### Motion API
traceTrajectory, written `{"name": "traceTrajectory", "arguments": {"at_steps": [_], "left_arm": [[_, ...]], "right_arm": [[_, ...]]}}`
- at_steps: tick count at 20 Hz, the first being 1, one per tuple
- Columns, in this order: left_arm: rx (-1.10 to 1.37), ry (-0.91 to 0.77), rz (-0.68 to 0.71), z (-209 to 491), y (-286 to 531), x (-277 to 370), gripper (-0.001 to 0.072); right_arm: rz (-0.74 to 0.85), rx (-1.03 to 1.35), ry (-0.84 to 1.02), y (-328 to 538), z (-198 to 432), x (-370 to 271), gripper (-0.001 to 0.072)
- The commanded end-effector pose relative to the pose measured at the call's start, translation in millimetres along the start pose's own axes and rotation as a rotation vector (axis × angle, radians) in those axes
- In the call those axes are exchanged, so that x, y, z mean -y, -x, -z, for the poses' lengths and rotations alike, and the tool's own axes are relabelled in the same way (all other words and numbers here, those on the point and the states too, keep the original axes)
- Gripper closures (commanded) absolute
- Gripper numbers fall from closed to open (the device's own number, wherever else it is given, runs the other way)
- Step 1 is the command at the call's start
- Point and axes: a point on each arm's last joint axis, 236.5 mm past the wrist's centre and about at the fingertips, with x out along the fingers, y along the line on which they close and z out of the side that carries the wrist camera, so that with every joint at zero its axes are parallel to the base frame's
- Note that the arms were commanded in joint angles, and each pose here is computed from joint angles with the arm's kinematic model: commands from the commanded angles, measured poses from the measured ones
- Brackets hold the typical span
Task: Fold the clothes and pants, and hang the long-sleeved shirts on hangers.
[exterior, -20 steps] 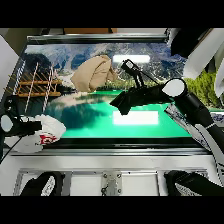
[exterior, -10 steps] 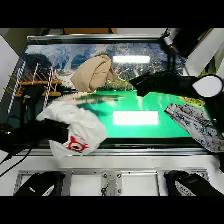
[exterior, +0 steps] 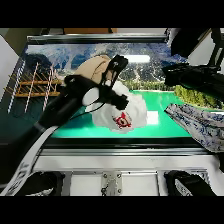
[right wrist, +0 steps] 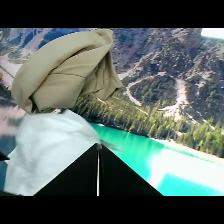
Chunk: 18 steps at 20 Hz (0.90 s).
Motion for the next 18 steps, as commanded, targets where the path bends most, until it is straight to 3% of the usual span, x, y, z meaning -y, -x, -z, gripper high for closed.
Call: {"name": "traceTrajectory", "arguments": {"at_steps": [1, 5, 11, 14, 18], "left_arm": [[-0.154, 0.095, -0.02, 0.0, -44.3, -40.3, 0.0083], [-0.211, 0.304, 0.02, 34.7, -27.7, -104.9, 0.0083], [-0.322, 0.407, 0.027, 147.2, -63.8, -132.6, 0.0083], [-0.303, 0.465, 0.22, 145.8, -92.1, -102.0, 0.0083], [-0.324, 0.487, 0.272, 133.4, -121.5, -101.6, 0.0083]], "right_arm": [[0.066, -0.029, 0.031, 7.8, 6.5, 14.5, 0.0692], [0.077, -0.086, 0.045, 8.3, 19.7, 17.7, 0.0692], [0.065, -0.166, 0.02, -1.0, 39.1, 18.9, 0.0692], [0.062, -0.248, -0.001, -4.9, 60.2, 21.0, 0.0692], [0.134, -0.378, -0.126, -4.2, 112.1, 59.7, 0.0693]]}}
